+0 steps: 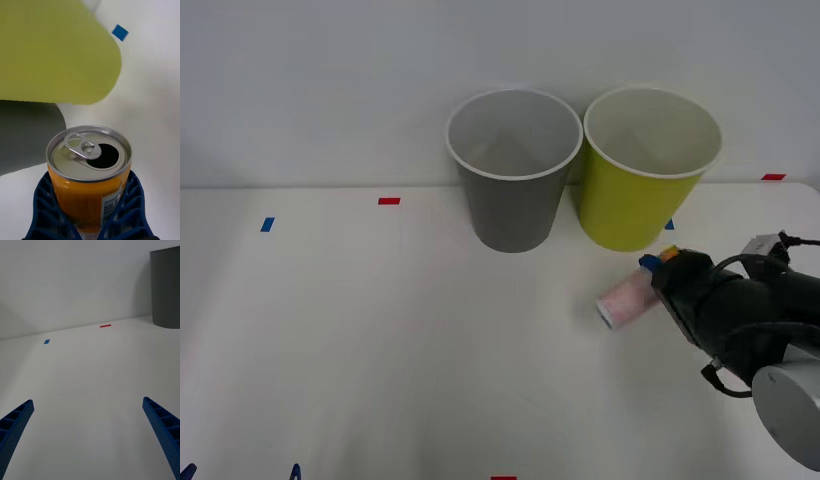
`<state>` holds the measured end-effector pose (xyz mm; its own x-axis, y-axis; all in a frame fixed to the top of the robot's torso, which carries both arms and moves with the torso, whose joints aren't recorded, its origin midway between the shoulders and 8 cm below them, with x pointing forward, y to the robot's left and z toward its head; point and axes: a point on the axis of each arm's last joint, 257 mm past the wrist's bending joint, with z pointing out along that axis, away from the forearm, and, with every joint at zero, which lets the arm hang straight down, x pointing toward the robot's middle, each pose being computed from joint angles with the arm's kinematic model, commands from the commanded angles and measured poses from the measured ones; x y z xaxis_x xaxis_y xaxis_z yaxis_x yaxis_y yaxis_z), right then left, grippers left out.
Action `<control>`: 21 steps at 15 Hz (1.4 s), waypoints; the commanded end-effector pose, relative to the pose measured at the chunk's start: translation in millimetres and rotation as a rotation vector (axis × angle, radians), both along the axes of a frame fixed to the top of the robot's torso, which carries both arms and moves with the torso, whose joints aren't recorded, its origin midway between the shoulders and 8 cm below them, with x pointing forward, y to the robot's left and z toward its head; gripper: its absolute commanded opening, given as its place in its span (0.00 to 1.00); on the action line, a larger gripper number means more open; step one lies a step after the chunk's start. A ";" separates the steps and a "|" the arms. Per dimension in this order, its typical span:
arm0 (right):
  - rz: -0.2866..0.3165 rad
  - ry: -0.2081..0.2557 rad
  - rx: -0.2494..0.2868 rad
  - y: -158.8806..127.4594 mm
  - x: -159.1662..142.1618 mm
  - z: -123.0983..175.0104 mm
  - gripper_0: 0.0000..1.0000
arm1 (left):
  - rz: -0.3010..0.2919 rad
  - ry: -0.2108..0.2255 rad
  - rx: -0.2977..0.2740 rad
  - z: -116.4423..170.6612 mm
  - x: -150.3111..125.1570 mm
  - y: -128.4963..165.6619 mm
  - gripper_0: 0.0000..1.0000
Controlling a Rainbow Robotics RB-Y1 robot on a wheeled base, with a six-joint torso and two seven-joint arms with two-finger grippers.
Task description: Put cans in the gray bin and PET bottles in the light green bin.
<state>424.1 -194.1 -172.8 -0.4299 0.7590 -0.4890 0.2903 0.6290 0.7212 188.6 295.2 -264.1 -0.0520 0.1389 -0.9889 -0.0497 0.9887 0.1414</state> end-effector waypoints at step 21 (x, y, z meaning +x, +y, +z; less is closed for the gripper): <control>0.244 -0.543 -0.772 12.9 14.1 150.1 0.00 | 0.000 0.000 0.000 0.0 0.0 0.0 1.00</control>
<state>436.8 -189.2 -37.4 -0.1347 0.0707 -0.9884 -0.1396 0.9862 0.0895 188.6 295.2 -264.1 -0.0520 0.1389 -0.9889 -0.0497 0.9887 0.1414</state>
